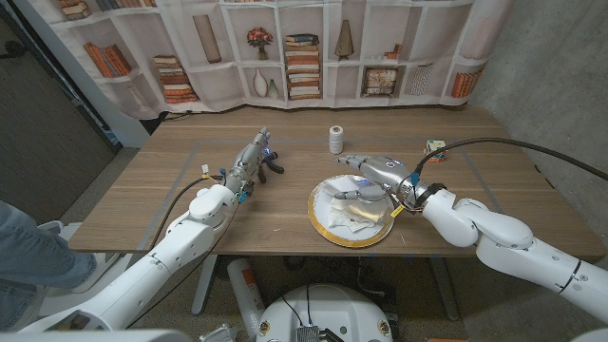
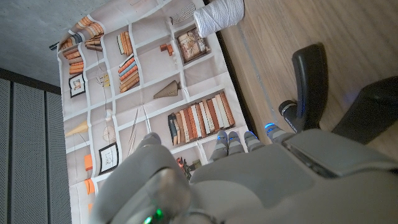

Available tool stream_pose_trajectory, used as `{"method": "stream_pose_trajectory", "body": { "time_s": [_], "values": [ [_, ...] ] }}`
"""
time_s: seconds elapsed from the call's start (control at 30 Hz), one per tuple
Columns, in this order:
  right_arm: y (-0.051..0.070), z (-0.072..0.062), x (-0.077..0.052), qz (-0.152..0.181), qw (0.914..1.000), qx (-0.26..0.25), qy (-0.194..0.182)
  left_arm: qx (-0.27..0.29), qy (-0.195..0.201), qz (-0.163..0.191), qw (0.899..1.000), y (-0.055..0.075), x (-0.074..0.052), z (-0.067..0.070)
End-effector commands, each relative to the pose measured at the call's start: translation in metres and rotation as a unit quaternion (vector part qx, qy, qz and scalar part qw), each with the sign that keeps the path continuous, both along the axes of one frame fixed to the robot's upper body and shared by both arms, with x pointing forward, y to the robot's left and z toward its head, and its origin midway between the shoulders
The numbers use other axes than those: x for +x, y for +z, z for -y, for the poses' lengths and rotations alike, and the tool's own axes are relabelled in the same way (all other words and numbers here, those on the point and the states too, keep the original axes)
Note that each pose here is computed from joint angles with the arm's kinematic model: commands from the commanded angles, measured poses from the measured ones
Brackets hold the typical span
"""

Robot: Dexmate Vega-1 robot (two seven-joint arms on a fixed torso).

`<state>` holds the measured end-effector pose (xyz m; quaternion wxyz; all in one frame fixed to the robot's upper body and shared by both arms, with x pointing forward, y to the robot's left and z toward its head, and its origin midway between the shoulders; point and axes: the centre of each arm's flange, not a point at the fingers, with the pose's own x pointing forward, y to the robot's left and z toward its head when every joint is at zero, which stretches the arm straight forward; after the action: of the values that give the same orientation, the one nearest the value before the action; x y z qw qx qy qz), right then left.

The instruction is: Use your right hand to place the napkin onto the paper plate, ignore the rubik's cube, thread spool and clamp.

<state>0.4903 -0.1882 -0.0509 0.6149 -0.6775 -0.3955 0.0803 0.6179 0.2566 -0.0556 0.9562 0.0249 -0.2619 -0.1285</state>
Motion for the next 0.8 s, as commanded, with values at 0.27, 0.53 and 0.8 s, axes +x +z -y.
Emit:
{"method": "stream_pose_trajectory", "body": {
  "time_s": [0.27, 0.53, 0.8],
  "values": [
    [0.0151, -0.0004, -0.0057, 0.016, 0.9998, 0.010, -0.001, 0.005, -0.004, 0.009, 1.000, 0.0084, -0.0015, 0.0029],
    [0.0182, 0.0022, -0.0061, 0.021, 0.9996, 0.016, -0.003, 0.008, -0.005, 0.012, 1.000, 0.0116, -0.0021, 0.0048],
    [0.0200, 0.0047, -0.0063, 0.022, 0.9994, 0.028, 0.007, 0.009, -0.005, 0.010, 1.000, 0.0111, -0.0021, 0.0052]
  ]
}}
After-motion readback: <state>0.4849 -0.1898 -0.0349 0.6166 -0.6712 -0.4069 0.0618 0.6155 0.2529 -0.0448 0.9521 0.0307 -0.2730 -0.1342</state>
